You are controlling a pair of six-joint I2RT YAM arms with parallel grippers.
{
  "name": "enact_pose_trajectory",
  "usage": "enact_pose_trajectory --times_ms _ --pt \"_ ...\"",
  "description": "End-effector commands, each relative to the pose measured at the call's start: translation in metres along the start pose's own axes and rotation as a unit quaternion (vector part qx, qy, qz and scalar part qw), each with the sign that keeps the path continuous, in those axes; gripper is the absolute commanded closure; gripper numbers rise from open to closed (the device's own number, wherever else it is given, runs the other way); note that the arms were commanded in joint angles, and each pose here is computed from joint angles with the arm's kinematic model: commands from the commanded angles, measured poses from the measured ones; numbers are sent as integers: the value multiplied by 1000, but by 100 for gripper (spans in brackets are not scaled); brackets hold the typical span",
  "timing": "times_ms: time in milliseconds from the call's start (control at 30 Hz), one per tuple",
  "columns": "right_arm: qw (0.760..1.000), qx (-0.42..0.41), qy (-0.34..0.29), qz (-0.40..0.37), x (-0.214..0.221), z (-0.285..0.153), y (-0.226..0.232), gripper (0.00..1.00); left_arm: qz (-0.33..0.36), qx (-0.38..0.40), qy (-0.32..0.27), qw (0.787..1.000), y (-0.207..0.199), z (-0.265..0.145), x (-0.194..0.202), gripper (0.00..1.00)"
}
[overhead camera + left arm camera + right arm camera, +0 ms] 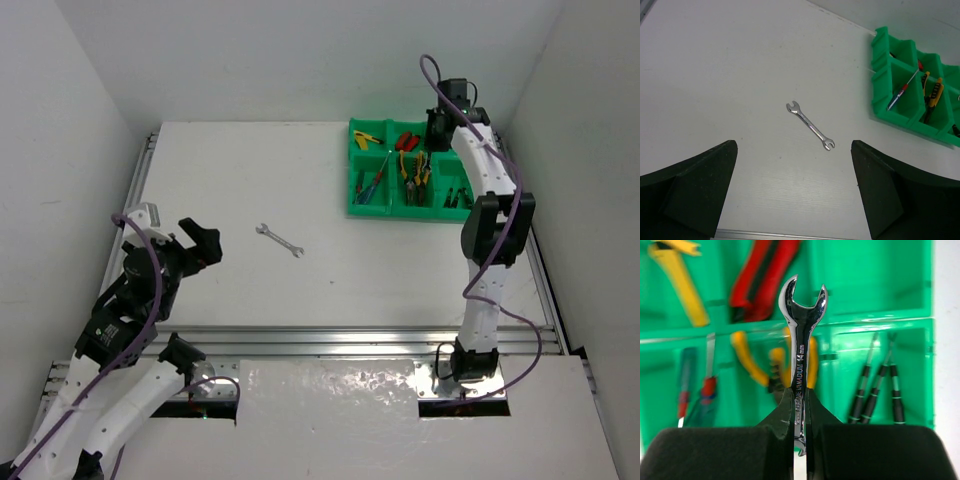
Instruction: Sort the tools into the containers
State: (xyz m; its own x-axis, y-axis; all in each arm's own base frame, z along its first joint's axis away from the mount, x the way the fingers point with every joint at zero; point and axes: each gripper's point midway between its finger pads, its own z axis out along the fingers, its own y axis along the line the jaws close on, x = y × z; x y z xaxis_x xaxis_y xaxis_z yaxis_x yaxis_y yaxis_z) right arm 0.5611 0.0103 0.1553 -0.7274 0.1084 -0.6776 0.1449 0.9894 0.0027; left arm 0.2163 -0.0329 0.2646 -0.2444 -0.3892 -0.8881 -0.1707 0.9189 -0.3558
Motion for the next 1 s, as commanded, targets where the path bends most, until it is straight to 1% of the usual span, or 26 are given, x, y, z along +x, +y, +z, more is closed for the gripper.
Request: enact_pose_trajectory --times_ms 0,33,133,167,200,400,433,500,600,667,700,733,800,833,867,900,967 --pt "997 19 -67 36 -38 -1 -23 100 2 12 -6 1000 -8 6 -4 5" --pt "995 23 -84 41 -48 0 -25 100 3 12 -4 1000 -8 7 -3 5" --pt "993 41 -105 48 -63 5 -30 100 7 10 3 1000 -9 10 0 5" --pt "992 44 -107 54 -64 8 -32 100 8 10 4 1000 -10 11 0 5" --pt "990 58 -110 66 -67 11 -50 100 10 10 7 1000 -10 11 1 5" --pt "985 71 -139 74 -78 42 -64 100 13 9 12 1000 -11 14 3 5" --pt "982 72 -155 76 -86 44 -66 100 14 7 13 1000 -10 14 4 5" --pt "979 88 -166 84 -88 51 -76 100 15 7 17 1000 -11 16 6 5" --pt "971 88 -202 93 -105 58 -84 100 18 3 21 1000 -10 18 8 5" --pt "970 81 -209 93 -108 65 -85 100 20 0 24 1000 -10 19 9 5" --pt "971 84 -204 95 -103 78 -89 100 20 -1 24 1000 -10 20 9 5" --pt "968 83 -217 98 -108 81 -91 98 22 -3 29 999 -10 22 11 5" --pt "969 73 -214 96 -102 96 -91 97 25 -6 31 999 -10 23 13 5" --pt "968 70 -222 91 -108 96 -89 95 26 -8 35 999 -9 25 14 5" --pt "969 69 -221 90 -106 100 -90 91 26 -8 36 999 -10 25 14 5" --pt "969 65 -222 90 -103 105 -88 74 27 -8 37 999 -10 25 15 5" --pt "970 61 -218 88 -97 112 -86 66 29 -7 40 999 -10 27 16 5"
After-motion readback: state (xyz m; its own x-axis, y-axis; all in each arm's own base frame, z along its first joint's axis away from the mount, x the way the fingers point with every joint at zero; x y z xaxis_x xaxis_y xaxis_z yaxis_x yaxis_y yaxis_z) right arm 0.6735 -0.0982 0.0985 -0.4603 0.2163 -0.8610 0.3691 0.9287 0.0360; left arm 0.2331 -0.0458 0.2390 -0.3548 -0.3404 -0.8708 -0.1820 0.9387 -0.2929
